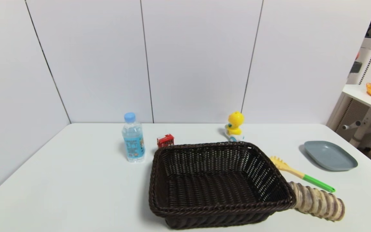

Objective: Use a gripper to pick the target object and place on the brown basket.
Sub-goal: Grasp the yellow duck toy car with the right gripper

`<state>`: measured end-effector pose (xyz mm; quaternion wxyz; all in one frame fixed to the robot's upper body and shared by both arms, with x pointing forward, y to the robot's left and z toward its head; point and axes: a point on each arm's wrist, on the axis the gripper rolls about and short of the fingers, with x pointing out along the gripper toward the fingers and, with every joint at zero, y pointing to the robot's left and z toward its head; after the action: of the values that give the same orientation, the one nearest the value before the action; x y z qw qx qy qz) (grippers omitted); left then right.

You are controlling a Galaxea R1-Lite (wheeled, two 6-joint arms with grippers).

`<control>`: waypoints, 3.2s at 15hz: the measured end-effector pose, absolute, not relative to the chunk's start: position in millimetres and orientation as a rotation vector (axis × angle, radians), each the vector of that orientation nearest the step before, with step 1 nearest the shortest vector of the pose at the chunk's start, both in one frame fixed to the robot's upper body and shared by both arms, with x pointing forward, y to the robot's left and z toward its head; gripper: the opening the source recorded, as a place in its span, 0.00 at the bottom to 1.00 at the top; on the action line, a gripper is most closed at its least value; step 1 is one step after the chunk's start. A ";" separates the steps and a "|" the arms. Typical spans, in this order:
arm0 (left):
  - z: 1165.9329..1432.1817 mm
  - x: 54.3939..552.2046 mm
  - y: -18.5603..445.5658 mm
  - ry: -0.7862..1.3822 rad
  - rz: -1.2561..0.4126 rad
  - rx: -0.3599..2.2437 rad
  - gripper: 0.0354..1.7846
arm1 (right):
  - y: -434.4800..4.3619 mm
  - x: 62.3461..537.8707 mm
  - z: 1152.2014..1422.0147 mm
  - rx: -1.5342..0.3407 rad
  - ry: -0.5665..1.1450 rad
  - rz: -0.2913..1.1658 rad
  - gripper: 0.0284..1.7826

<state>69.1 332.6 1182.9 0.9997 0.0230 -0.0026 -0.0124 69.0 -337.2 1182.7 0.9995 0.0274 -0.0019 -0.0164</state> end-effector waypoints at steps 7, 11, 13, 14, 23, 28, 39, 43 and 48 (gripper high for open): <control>1183.0 69.0 332.6 -0.006 -0.025 0.046 0.94 | -337.0 70.1 1187.1 0.003 0.010 -0.027 0.95; 1182.9 69.1 332.6 -0.005 -0.025 0.046 0.94 | -337.1 76.2 1237.5 -0.024 0.037 -0.026 0.95; 1182.9 69.1 332.6 -0.006 -0.025 0.046 0.94 | -337.1 87.2 1276.6 -0.028 0.046 -0.024 0.95; 1182.9 69.1 332.6 -0.006 -0.025 0.046 0.94 | -337.0 96.9 1300.3 -0.031 0.046 -0.023 0.95; 1182.9 69.1 332.6 -0.005 -0.025 0.046 0.94 | -330.2 251.0 1462.6 -0.042 -0.012 0.066 0.95; 1182.9 69.1 332.6 -0.006 -0.024 0.046 0.94 | -308.2 351.5 1437.7 -0.047 0.123 0.344 0.95; 1182.9 69.1 332.7 -0.005 -0.022 0.046 0.94 | -257.8 465.9 1317.3 -0.067 0.178 0.630 0.95; 1182.9 69.1 332.7 -0.005 -0.022 0.046 0.94 | -265.3 496.9 1270.3 -0.061 0.185 0.596 0.95; 1182.9 69.1 332.7 -0.005 -0.022 0.046 0.94 | -279.1 519.1 1219.1 -0.047 0.225 0.556 0.95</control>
<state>69.1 332.7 1182.9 0.9997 0.0230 -0.0026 -0.0110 519.1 -279.1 1219.1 0.9552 -0.0232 0.1107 0.2736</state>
